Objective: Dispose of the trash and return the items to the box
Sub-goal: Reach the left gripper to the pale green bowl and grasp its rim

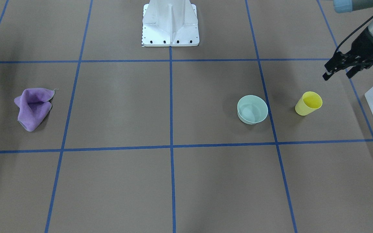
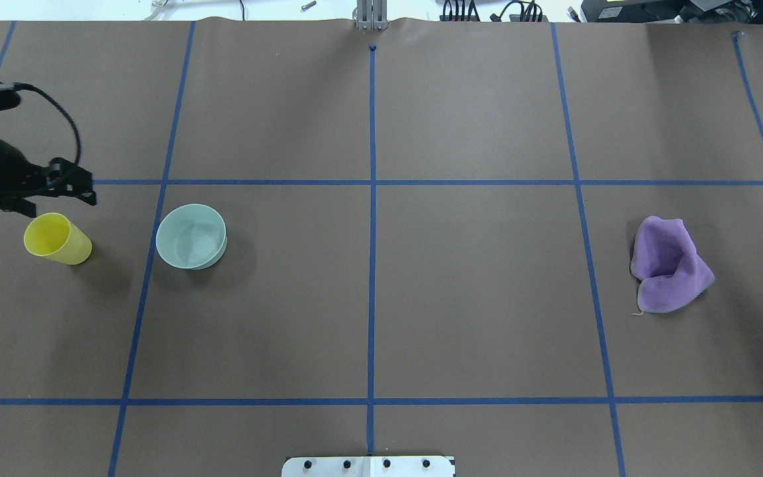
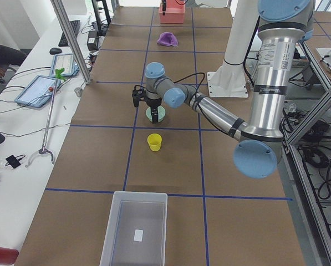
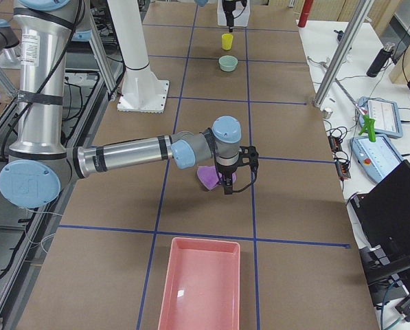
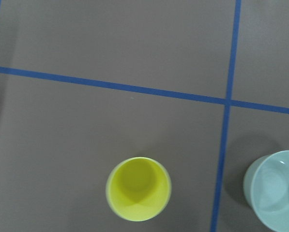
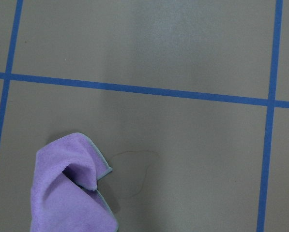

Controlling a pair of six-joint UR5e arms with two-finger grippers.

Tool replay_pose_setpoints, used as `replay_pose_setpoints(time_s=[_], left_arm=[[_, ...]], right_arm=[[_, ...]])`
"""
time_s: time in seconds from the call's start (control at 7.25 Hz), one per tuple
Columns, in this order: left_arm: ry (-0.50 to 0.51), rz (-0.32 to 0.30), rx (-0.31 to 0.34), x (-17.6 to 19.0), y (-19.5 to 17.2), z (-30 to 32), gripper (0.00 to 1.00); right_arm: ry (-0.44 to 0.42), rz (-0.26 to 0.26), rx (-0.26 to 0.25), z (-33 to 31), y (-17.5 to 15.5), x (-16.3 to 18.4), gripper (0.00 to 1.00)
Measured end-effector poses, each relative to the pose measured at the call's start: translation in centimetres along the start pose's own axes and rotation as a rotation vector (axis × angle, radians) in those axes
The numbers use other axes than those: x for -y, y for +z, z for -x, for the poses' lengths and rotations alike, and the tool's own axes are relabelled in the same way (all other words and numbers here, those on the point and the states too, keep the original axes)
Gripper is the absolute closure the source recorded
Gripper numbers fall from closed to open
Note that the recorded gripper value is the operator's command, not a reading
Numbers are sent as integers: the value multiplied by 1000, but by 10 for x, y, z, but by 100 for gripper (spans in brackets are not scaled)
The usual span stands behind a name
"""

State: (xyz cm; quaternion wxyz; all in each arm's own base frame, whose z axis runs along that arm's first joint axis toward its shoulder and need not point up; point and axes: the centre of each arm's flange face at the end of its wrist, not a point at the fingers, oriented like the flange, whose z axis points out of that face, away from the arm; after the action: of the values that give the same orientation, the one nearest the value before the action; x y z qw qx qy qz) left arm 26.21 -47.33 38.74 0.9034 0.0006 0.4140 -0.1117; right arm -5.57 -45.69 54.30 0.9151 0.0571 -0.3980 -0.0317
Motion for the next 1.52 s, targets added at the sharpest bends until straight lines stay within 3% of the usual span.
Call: replay_pose_setpoints(time_s=[0.28,0.55,0.69,0.83,0.97,1.1,1.52], left_arm=[[-40,-1,36,-6,52,-59,7],[-47,6,63,-14,78,-68,12],[-47,14,74,-15,92,-66,22],[-46,22,80,-15,107,-63,44],[-50,24,76,-14,117,-60,96],[-63,25,73,-14,121,-59,100],[-89,36,58,-16,119,-64,100]], right_arm=[[0,0,1,0,0,0,0],[0,1,1,0,1,0,0],[1,1,1,0,1,0,0],[1,2,2,0,1,0,0],[1,2,3,0,1,0,0],[0,2,3,0,1,0,0],[2,5,4,0,2,1,0]])
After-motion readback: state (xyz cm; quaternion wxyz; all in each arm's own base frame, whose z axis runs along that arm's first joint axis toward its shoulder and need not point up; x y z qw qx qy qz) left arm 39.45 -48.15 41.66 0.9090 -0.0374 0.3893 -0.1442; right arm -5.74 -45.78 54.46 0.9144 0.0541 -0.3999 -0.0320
